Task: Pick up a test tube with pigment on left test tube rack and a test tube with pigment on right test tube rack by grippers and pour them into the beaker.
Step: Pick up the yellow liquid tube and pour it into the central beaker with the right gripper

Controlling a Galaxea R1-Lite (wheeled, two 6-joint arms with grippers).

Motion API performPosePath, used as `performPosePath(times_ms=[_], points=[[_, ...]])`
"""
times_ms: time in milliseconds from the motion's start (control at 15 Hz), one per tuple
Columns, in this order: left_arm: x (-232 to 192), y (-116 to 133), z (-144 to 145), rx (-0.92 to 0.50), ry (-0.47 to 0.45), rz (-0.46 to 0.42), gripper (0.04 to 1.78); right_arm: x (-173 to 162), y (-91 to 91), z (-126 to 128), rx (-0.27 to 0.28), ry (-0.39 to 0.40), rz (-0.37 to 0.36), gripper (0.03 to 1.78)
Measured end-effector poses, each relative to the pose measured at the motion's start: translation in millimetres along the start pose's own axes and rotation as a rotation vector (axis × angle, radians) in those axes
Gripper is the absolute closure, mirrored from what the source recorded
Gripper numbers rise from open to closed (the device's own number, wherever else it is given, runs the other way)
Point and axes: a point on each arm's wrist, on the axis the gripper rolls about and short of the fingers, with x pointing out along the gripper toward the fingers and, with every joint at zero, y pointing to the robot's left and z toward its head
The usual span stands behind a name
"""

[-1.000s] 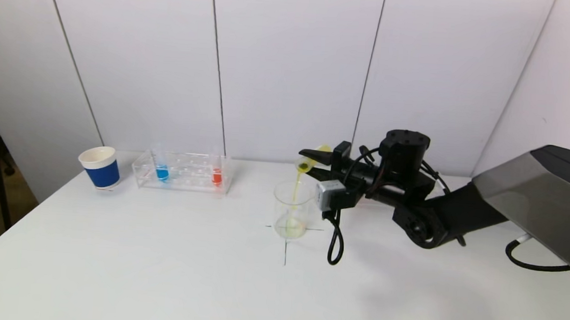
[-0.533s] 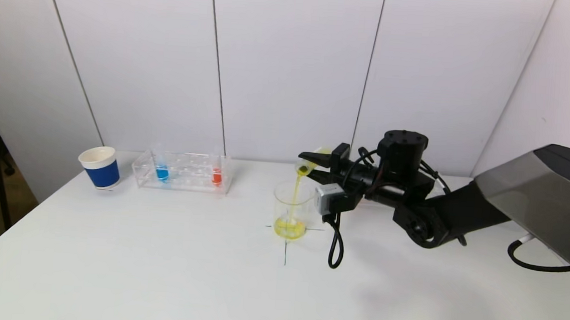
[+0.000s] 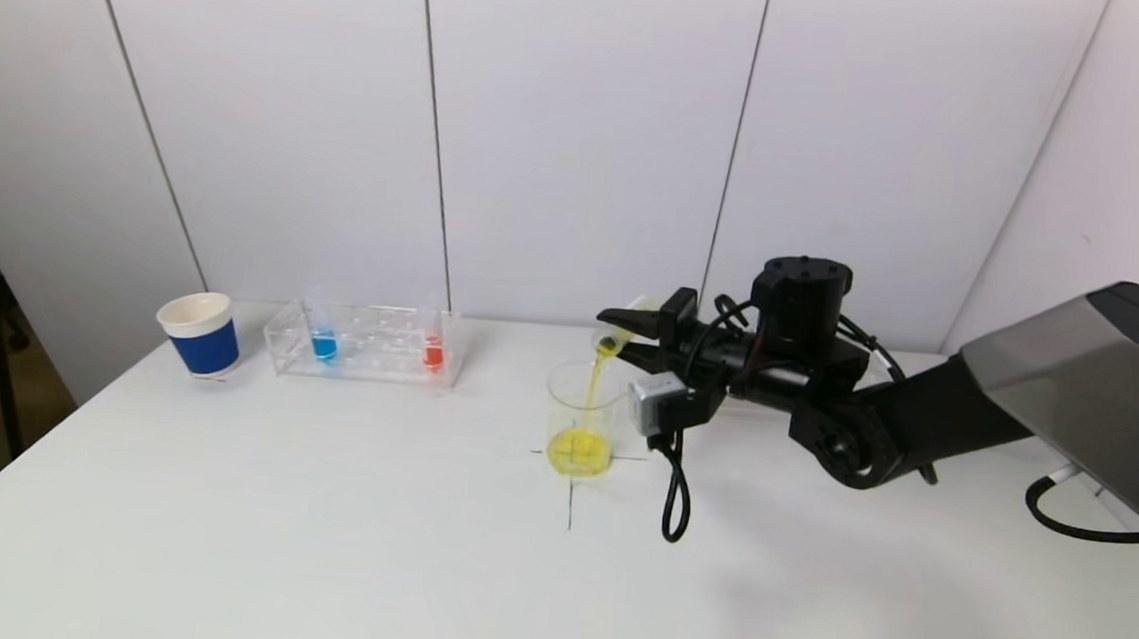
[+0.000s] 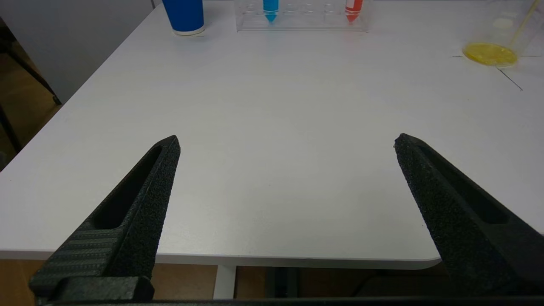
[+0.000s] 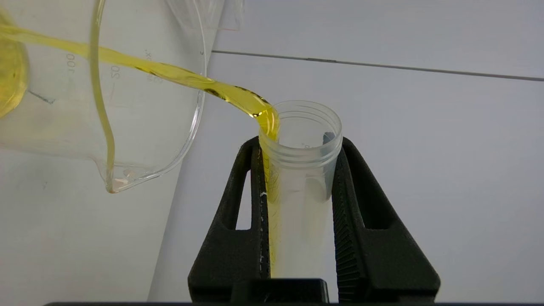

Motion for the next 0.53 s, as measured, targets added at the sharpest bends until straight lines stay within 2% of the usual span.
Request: performPosePath(times_ms=[533], points=[[0.0, 0.0, 0.0, 0.0, 0.0, 0.0, 0.06, 0.2, -6.2, 3.6, -0.073, 0.034, 0.059, 1.33]])
